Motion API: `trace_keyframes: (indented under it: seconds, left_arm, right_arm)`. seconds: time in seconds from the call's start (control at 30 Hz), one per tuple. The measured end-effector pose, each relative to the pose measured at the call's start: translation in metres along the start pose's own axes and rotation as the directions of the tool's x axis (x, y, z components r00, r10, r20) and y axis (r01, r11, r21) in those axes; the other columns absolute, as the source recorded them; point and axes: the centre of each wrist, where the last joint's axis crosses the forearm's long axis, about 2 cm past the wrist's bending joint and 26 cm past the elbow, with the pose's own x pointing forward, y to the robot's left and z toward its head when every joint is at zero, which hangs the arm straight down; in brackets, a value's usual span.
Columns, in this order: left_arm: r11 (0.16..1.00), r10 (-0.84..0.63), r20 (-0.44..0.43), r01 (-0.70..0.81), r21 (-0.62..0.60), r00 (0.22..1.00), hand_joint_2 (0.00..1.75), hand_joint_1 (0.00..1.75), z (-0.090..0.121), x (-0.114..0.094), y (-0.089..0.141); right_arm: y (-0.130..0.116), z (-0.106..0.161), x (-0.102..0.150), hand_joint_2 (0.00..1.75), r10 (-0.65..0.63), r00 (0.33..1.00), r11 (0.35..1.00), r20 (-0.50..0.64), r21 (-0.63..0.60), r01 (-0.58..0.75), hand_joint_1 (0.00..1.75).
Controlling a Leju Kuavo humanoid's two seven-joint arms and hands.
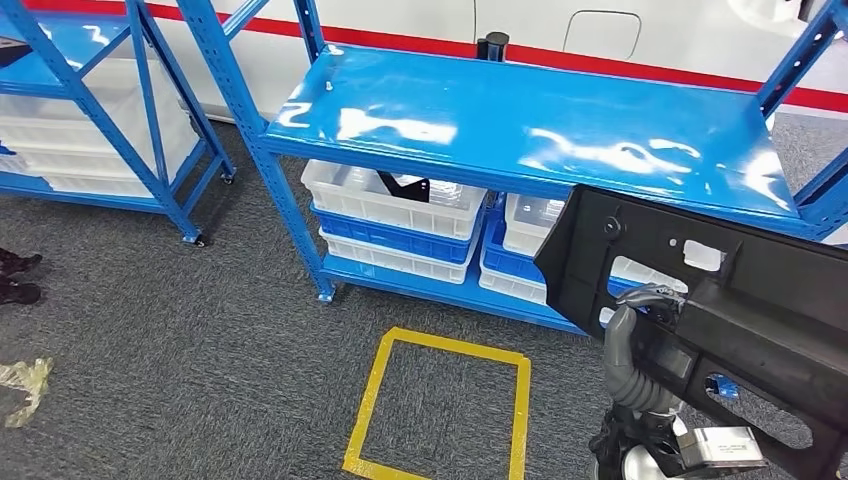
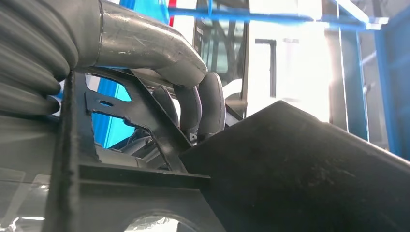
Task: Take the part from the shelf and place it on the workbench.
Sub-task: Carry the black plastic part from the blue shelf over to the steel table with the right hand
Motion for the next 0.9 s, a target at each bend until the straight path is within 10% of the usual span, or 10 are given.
trace_keyframes:
  seconds: [0.9]
  left_arm:
    - [1.000,-0.008,-0.005,0.007,-0.021,1.000,1.75,0.00,0.0000,-0.0021,0.0011]
  right_arm:
    - [0.0013,0.0051,-0.0016,1.75,0.021,1.000,0.999,-0.010,0.024,-0.021,1.75]
